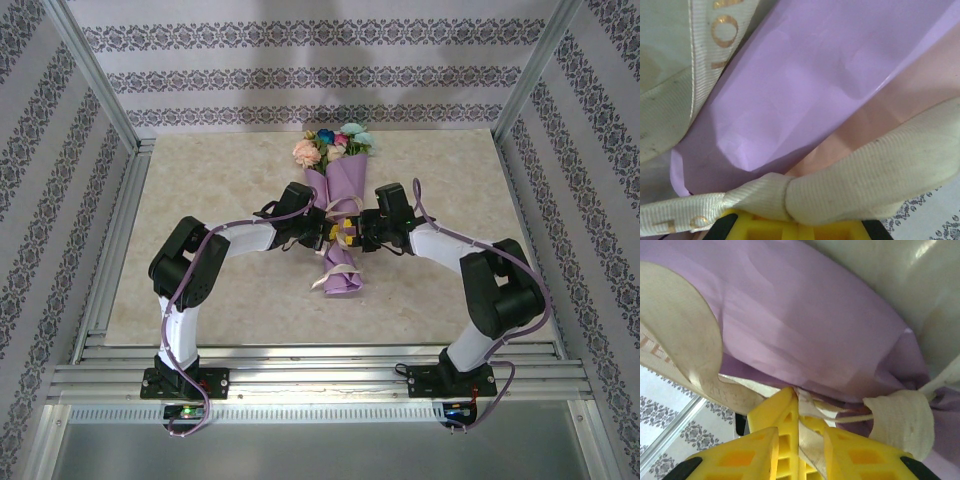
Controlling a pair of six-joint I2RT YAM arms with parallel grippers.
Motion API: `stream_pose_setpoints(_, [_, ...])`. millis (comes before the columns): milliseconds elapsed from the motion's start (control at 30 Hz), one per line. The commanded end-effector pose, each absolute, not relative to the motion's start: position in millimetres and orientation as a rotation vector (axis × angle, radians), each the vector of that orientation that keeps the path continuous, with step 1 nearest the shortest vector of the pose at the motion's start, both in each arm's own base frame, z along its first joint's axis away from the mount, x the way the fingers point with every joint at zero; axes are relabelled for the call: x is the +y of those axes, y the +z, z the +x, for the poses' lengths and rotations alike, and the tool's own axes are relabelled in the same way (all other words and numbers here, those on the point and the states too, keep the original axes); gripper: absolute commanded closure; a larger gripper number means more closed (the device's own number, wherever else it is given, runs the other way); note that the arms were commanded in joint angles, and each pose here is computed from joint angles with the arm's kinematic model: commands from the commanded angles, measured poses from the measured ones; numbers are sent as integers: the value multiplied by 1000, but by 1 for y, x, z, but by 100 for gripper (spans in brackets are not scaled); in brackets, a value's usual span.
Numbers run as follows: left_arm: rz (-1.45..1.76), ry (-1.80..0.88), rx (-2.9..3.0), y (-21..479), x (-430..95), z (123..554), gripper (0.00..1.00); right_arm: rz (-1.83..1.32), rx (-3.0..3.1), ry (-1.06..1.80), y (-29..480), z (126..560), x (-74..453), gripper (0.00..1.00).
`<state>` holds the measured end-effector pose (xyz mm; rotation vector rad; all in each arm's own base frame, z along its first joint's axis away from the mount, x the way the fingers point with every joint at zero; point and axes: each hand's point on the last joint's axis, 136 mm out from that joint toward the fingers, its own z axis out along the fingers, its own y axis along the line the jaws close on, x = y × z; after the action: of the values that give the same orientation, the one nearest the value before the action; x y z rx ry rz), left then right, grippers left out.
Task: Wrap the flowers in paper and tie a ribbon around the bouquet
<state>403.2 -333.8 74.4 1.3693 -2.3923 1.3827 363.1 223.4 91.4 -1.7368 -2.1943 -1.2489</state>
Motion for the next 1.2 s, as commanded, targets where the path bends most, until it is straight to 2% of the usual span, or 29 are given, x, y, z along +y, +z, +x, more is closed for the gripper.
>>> stream_pose_setpoints(0, [1366, 1432, -2398, 90, -337, 406, 100, -1774, -2166, -1252, 100, 359, 221, 69])
stream_pose_setpoints(900, [1357, 1445, -2394, 93, -339, 408, 100, -1812, -2125, -1182, 71, 359, 227, 64])
stream_pose_setpoints(1167, [1357, 1448, -2392, 94, -340, 408, 100, -1816, -2125, -1187, 70, 366, 227, 73])
